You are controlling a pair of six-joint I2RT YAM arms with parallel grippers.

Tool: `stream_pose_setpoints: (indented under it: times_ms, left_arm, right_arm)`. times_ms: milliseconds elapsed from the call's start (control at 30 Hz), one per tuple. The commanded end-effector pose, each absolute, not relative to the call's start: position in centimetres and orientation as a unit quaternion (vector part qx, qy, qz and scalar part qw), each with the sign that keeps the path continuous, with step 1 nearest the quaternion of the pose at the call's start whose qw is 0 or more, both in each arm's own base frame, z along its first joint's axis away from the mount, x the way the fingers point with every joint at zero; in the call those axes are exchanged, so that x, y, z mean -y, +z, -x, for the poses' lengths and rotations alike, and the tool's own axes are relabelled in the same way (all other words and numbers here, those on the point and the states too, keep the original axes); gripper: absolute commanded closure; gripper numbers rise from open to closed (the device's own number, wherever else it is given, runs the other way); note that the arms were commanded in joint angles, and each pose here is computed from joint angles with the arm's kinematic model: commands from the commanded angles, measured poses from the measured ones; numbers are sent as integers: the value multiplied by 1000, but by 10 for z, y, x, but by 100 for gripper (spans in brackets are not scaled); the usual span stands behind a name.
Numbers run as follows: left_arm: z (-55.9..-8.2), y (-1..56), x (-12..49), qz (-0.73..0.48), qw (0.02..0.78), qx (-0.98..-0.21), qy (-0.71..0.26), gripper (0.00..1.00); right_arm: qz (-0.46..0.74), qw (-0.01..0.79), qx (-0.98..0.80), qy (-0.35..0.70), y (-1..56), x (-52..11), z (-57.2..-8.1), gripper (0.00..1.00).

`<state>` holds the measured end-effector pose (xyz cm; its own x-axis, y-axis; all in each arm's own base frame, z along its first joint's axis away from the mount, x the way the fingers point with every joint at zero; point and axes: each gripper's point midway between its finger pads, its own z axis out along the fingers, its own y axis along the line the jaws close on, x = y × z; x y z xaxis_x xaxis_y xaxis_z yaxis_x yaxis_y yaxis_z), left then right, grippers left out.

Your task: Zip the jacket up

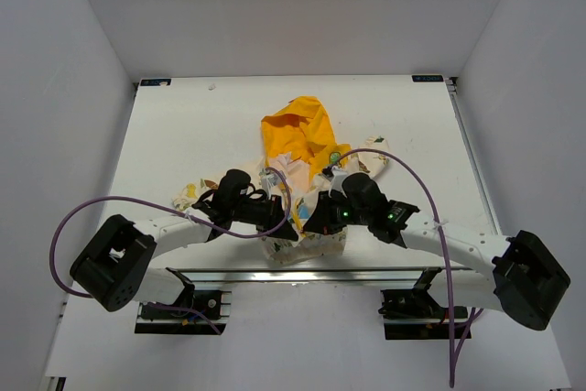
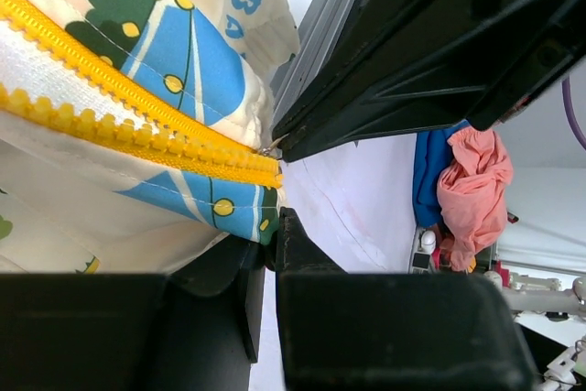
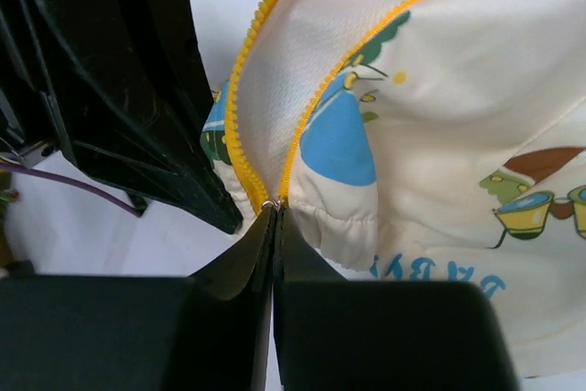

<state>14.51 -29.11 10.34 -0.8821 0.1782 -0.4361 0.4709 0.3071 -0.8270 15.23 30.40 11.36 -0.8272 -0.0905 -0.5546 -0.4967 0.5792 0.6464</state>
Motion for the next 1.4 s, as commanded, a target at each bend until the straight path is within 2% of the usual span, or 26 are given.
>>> stream_pose_setpoints:
  times_ms: [0,167,433,667,867,900,933,1033,1067,1100,1167,1233,1367]
  left_arm:
    - [-145,116,294,-218,139,-785,-563,100]
    - [-144,113,291,-211,135,-795,-553,100]
    - [-145,112,288,-203,130,-808,-537,100]
    - [-147,116,286,-201,137,-813,-529,100]
    - [-150,115,285,-191,137,-824,-516,100]
    - [-149,115,283,-188,134,-827,-512,97]
    - [-152,116,283,-187,140,-829,-508,83]
    - [-160,129,284,-191,171,-824,-505,56]
    - [-165,134,284,-189,189,-823,-501,43]
    - [-166,148,283,-195,217,-811,-507,34]
    - [-170,161,280,-201,254,-799,-507,2]
    - [-170,179,272,-208,287,-796,-491,2]
    - [-188,189,245,-207,351,-822,-398,2]
  right_arm:
    - [232,302,-826,415,144,-316,-165,100]
    - [283,376,-809,352,157,-315,-186,100]
    - [394,423,-769,273,155,-312,-198,100]
    - [385,511,-712,288,193,-319,-211,100]
    - [461,539,-653,266,203,-318,-206,100]
    - [473,528,-655,260,199,-316,-203,100]
    - [481,525,-654,257,199,-315,-202,100]
    - [484,511,-661,261,197,-313,-198,100]
    - [472,511,-669,262,198,-312,-199,100]
    - [466,509,-674,262,198,-312,-199,100]
    - [453,500,-685,276,203,-312,-197,100]
    - [447,481,-695,292,205,-313,-189,100]
    - [422,471,-709,312,223,-315,-186,100]
